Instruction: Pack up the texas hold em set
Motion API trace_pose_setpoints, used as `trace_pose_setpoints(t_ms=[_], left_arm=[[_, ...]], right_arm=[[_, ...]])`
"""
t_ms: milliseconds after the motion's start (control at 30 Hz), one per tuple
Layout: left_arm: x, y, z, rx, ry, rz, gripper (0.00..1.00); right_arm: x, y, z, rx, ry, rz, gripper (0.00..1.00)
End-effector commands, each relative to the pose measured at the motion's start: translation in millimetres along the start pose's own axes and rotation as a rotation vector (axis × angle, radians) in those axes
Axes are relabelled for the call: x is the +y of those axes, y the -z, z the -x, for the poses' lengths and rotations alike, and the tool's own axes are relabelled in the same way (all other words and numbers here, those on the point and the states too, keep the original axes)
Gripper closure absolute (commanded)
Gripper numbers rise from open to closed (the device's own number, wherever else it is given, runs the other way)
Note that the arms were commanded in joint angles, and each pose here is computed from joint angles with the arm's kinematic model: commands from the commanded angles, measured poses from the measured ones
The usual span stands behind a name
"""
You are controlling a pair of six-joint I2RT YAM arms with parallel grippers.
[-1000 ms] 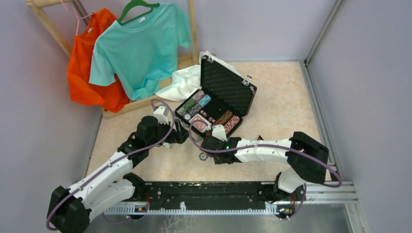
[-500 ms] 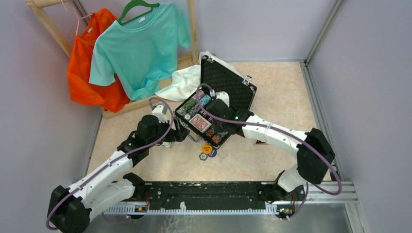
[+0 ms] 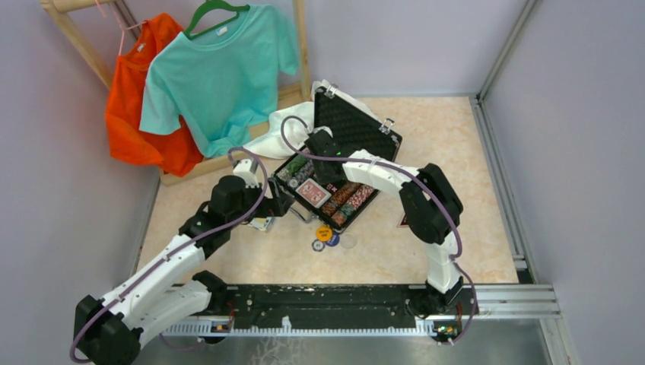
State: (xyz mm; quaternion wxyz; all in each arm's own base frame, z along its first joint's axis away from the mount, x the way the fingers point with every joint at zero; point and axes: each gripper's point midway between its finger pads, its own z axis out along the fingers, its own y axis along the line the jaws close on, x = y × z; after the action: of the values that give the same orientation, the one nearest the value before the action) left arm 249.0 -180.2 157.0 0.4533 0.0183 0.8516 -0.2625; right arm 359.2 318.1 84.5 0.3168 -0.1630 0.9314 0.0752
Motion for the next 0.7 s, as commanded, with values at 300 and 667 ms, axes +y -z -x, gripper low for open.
trace_pose_setpoints(t_ms=[300,667], left_arm=[[-7,2,14,-0.017,-0.013,-0.016,0.01],[-10,3,14,-0.009,-0.014,-0.034,0.01]], right_arm=[[-1,-17,21,-0.037,-0.005,0.039,1.00],[-11,-37,9,0.009,-0.004,0.020,1.00]])
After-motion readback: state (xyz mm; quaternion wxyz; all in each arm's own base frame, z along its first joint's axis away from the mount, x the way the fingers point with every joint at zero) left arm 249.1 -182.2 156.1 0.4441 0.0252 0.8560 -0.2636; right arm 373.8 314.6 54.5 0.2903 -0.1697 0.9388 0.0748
